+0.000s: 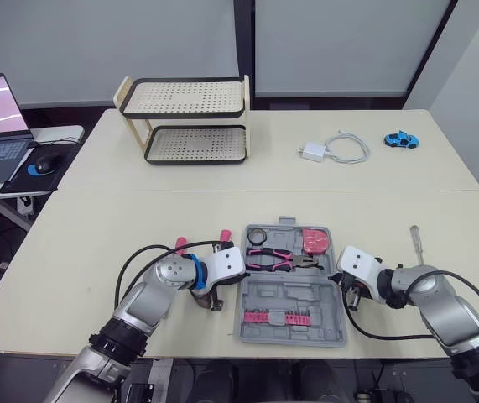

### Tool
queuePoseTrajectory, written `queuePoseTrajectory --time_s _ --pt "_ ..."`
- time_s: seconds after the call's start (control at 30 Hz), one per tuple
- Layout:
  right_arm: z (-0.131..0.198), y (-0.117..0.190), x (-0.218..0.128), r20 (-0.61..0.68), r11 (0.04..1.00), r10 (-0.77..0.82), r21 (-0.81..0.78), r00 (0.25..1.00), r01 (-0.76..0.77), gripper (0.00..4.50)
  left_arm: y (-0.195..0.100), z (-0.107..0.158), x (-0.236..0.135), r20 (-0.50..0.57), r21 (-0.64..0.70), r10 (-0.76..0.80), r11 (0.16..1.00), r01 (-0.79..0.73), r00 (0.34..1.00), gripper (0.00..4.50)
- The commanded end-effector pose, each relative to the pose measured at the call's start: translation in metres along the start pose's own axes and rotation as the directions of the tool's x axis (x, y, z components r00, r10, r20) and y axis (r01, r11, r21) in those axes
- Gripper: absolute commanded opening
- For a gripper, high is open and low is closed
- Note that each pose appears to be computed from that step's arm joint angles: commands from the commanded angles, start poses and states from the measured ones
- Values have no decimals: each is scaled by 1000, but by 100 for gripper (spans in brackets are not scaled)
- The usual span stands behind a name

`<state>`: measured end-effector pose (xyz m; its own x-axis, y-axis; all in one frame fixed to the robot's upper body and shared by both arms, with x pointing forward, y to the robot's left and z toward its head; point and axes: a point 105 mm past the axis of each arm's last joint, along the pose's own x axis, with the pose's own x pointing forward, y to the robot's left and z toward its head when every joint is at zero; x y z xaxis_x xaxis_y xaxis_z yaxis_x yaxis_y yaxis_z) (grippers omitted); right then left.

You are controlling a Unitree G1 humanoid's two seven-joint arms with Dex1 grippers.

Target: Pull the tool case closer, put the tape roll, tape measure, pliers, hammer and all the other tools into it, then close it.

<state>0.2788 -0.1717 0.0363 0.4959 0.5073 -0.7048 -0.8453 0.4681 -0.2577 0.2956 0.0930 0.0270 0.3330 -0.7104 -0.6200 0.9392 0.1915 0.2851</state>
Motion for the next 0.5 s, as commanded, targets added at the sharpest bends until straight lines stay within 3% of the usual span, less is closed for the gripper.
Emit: queuePoseTrajectory --time_s 0.03,0.5 --pt "18 3 2 59 999 19 -36 998 -17 0 -9 28 11 82 64 -49 997 44 995 4" --pt "13 0 -1 40 1000 3 -28 999 -2 0 -5 25 2 72 49 -38 998 35 997 4"
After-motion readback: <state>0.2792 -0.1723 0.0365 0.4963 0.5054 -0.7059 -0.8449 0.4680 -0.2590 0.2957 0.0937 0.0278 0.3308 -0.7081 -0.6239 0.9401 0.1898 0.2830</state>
